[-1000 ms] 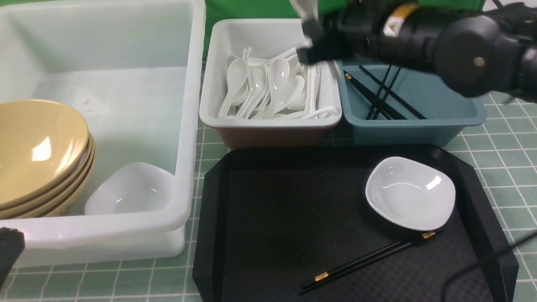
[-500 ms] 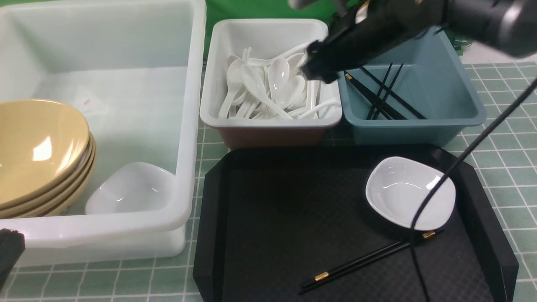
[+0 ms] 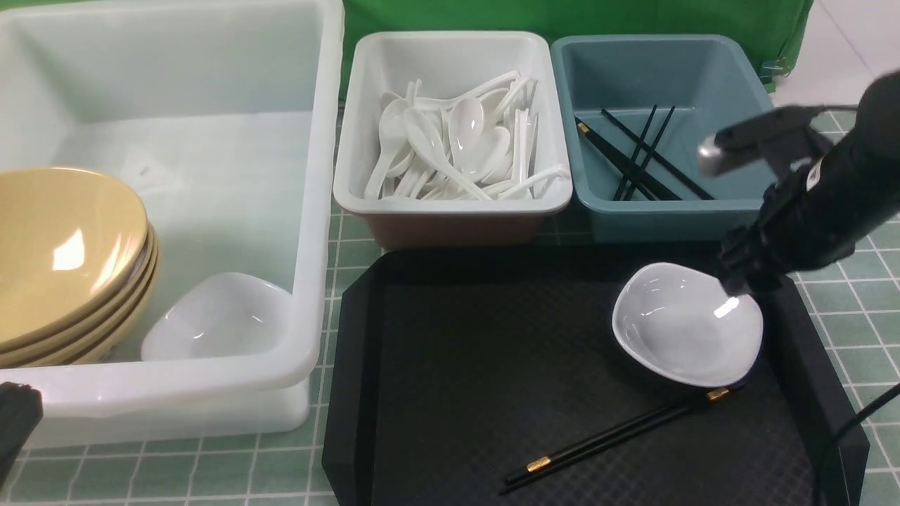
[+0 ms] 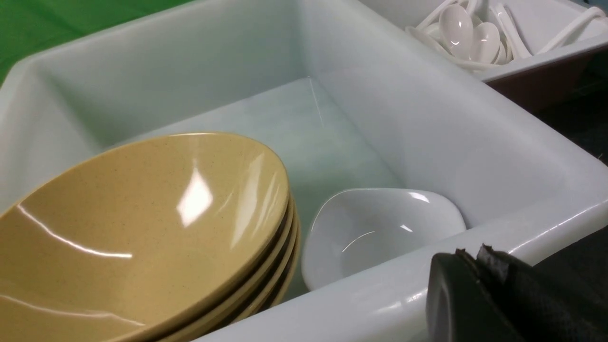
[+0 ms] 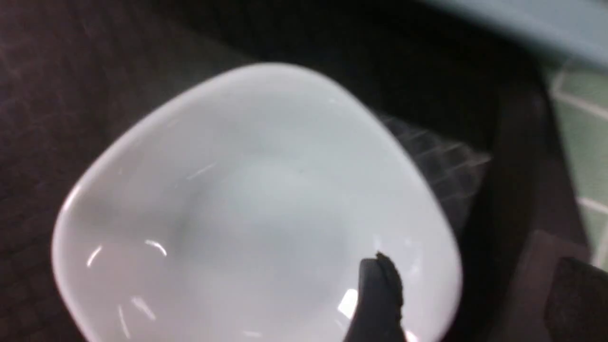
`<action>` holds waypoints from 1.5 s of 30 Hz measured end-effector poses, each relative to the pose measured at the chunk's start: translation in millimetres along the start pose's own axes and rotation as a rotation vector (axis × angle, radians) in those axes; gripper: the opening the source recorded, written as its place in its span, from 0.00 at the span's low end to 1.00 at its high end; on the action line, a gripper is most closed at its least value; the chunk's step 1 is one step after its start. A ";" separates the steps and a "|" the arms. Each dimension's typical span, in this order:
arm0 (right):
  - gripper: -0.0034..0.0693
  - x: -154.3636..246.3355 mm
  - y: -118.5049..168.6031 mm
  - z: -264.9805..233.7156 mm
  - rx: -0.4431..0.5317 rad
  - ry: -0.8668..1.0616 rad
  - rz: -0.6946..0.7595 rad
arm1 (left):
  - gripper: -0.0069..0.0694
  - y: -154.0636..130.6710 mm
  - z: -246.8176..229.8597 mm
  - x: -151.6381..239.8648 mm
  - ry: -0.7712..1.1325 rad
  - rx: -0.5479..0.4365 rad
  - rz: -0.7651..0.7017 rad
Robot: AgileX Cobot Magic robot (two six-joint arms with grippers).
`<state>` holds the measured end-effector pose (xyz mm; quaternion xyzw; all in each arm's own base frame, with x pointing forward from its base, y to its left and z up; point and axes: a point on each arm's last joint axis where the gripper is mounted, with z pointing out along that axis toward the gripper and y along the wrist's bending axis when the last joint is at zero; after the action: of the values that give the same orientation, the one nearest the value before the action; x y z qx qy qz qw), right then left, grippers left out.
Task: On blue table put chopsticks spoon bowls plates into blue grey white boxes.
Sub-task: 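Reach for and grasp the small white dish on the black tray, then place the white bowl into the white bin on top of the stacked bowls with the right gripper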
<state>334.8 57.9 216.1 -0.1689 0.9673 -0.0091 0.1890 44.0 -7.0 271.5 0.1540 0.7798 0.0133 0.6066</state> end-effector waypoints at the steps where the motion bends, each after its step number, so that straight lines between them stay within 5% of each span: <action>1: 0.72 0.3 0.2 2.8 -0.001 -0.001 0.001 | 0.10 0.0 0.0 -0.2 -0.002 0.000 0.000; 9: 0.68 4.0 3.7 45.0 -0.037 0.064 0.032 | 0.10 0.0 0.0 -0.1 -0.001 0.000 0.000; 14: 0.44 2.8 6.7 44.0 -0.081 0.055 0.068 | 0.10 0.0 0.0 -0.1 -0.002 0.000 0.000; 19: 0.32 1.9 7.1 20.9 -0.089 0.029 0.071 | 0.10 0.1 0.0 -0.1 -0.001 -0.001 0.001; 22: 0.16 2.4 8.8 -20.0 -0.102 -0.040 0.060 | 0.10 0.1 0.0 -0.1 -0.001 -0.001 0.001; 26: 0.15 3.4 13.2 -59.3 -0.143 -0.135 0.041 | 0.10 0.1 0.0 -0.1 -0.001 -0.001 0.001; 29: 0.15 1.8 24.8 -90.4 -0.264 -0.263 0.055 | 0.10 0.1 0.0 -0.1 -0.001 -0.001 0.000; 36: 0.15 -27.2 118.7 -124.2 -0.656 -0.632 -0.052 | 0.10 0.1 0.0 -0.1 -0.002 -0.001 0.000; 41: 0.15 -49.9 197.5 -112.9 -0.690 -0.738 -0.228 | 0.10 0.0 0.1 0.1 -0.001 -0.001 0.000; 45: 0.15 -69.1 243.5 -93.8 -0.623 -0.799 -0.373 | 0.10 0.0 0.1 0.1 -0.001 -0.001 0.000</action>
<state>281.7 306.0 308.3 -0.3759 0.7306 0.3096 0.4786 44.1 -7.0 271.4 0.1538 0.7796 0.0134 0.6069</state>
